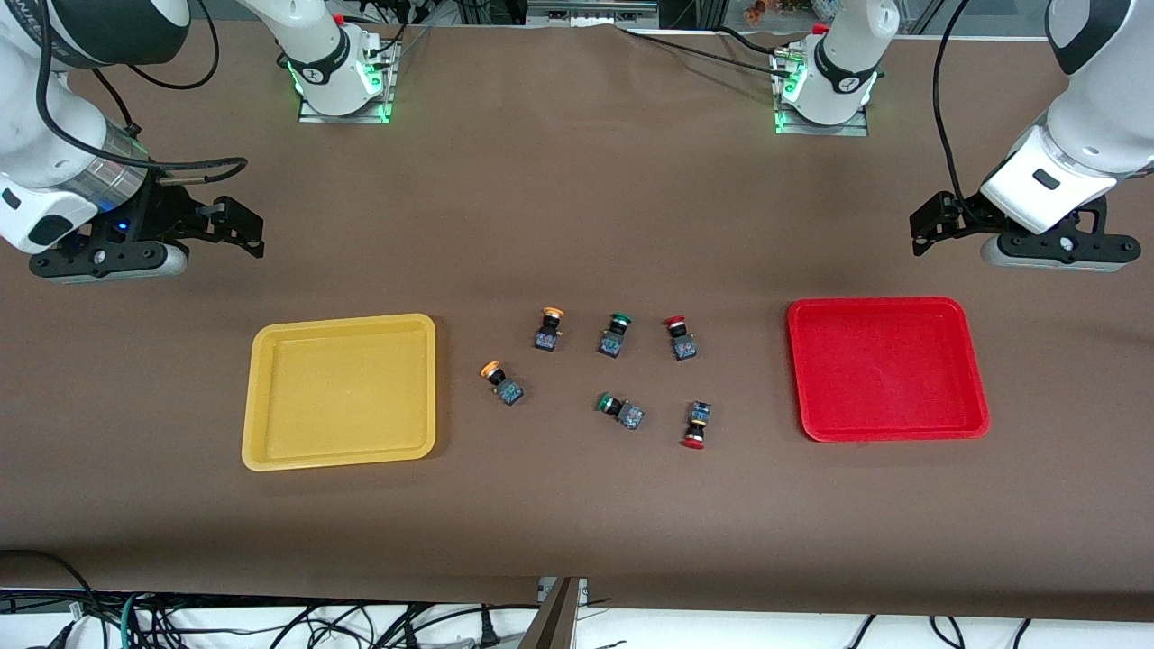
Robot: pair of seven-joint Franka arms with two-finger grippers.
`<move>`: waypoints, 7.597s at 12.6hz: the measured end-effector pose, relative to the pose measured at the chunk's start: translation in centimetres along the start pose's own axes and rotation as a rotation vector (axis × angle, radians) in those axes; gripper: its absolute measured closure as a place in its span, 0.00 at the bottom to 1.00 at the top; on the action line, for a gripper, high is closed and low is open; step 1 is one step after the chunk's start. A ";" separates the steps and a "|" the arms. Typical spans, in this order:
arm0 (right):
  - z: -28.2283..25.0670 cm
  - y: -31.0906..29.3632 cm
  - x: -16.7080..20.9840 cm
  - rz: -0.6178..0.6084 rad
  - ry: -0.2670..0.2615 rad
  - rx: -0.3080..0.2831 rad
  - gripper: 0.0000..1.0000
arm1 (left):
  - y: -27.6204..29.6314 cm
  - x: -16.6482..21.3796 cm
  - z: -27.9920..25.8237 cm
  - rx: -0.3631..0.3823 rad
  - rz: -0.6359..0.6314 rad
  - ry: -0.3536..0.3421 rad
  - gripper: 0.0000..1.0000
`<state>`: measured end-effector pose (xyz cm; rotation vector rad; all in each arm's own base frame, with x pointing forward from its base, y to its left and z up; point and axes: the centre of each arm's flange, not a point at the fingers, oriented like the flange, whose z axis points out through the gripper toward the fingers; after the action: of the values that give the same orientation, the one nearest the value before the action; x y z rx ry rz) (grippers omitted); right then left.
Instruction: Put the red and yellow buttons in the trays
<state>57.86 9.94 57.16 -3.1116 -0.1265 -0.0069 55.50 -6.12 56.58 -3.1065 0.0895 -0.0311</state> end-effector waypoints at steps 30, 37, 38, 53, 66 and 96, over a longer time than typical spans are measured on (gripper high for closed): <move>17.0 -16.2 4.5 -0.298 -0.030 0.006 0.00 | 14.7 10.5 18.0 -0.087 0.199 0.046 0.00; 33.1 -24.9 9.2 -0.385 0.092 0.044 0.00 | 21.3 12.5 33.4 -0.144 0.271 0.228 0.00; 34.3 -25.1 9.2 -0.387 0.093 0.044 0.00 | 21.9 12.3 34.7 -0.140 0.288 0.241 0.00; 37.7 -23.2 9.7 -0.301 0.054 0.071 0.51 | 23.0 11.5 38.1 -0.102 0.385 0.217 0.67; 36.5 2.0 12.7 -0.395 -0.095 0.054 0.21 | 1.8 8.1 30.9 0.002 0.310 -0.167 0.67; 35.1 -19.4 8.8 -0.060 -0.092 -0.001 0.57 | 25.8 2.0 37.2 -0.146 -0.124 -0.034 0.00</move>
<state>65.21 30.96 22.67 -3.1079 -0.2218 0.1349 56.78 -30.74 18.61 -3.2522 -0.1061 0.0259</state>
